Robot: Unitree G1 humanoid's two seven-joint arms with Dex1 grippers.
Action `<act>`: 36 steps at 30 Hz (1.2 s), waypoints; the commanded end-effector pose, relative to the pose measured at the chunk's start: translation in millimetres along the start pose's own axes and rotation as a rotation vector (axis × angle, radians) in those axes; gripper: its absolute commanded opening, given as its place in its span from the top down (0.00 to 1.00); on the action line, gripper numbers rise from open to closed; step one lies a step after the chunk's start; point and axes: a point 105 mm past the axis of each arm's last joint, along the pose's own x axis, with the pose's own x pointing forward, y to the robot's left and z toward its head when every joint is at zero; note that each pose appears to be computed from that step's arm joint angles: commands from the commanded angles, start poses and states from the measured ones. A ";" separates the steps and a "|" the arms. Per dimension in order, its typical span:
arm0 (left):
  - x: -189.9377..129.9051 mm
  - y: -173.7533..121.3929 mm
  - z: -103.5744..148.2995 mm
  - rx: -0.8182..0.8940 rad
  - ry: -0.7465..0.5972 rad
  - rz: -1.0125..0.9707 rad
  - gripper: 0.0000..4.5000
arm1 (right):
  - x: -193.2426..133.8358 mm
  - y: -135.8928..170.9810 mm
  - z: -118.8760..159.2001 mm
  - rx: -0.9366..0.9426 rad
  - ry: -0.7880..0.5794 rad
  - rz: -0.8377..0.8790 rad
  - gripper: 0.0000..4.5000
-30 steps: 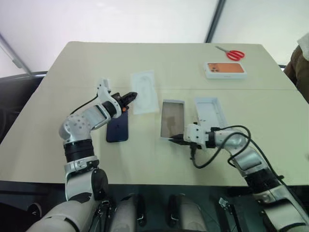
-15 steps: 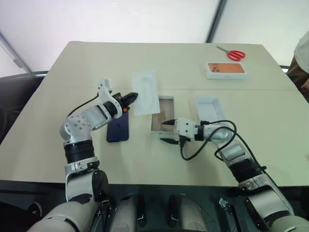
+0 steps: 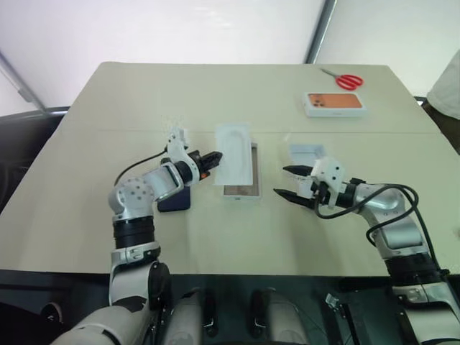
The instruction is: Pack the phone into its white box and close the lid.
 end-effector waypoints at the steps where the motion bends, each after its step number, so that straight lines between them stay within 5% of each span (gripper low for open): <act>1: 1.5 -6.8 1.2 0.027 0.010 0.021 1.00 | -2.6 -17.2 17.0 -0.053 -0.051 -0.069 0.26; 7: 3.0 -3.6 -5.4 0.061 0.040 0.046 1.00 | 4.9 -15.3 17.3 -0.072 -0.059 -0.073 0.26; 10: 4.3 -8.4 -7.5 0.057 0.056 0.016 0.79 | 6.0 -15.0 17.4 -0.079 -0.061 -0.077 0.26; 17: 5.4 -11.6 -0.7 0.094 0.039 0.010 0.02 | 13.0 -11.4 21.7 -0.085 -0.079 -0.073 0.26; 27: -15.9 -15.6 26.2 0.234 -0.075 -0.040 0.02 | 37.4 -7.2 40.0 -0.056 -0.116 -0.035 0.26; 30: -25.0 -8.9 37.4 0.317 -0.123 -0.019 0.00 | 48.3 1.2 45.5 -0.063 -0.122 0.009 0.46; 35: -44.7 2.4 56.7 0.432 -0.213 -0.002 0.00 | 75.1 22.1 41.3 -0.084 -0.072 0.085 0.99; 36: -46.3 4.8 57.0 0.439 -0.213 0.001 0.00 | 79.2 25.4 37.8 -0.090 -0.054 0.090 0.99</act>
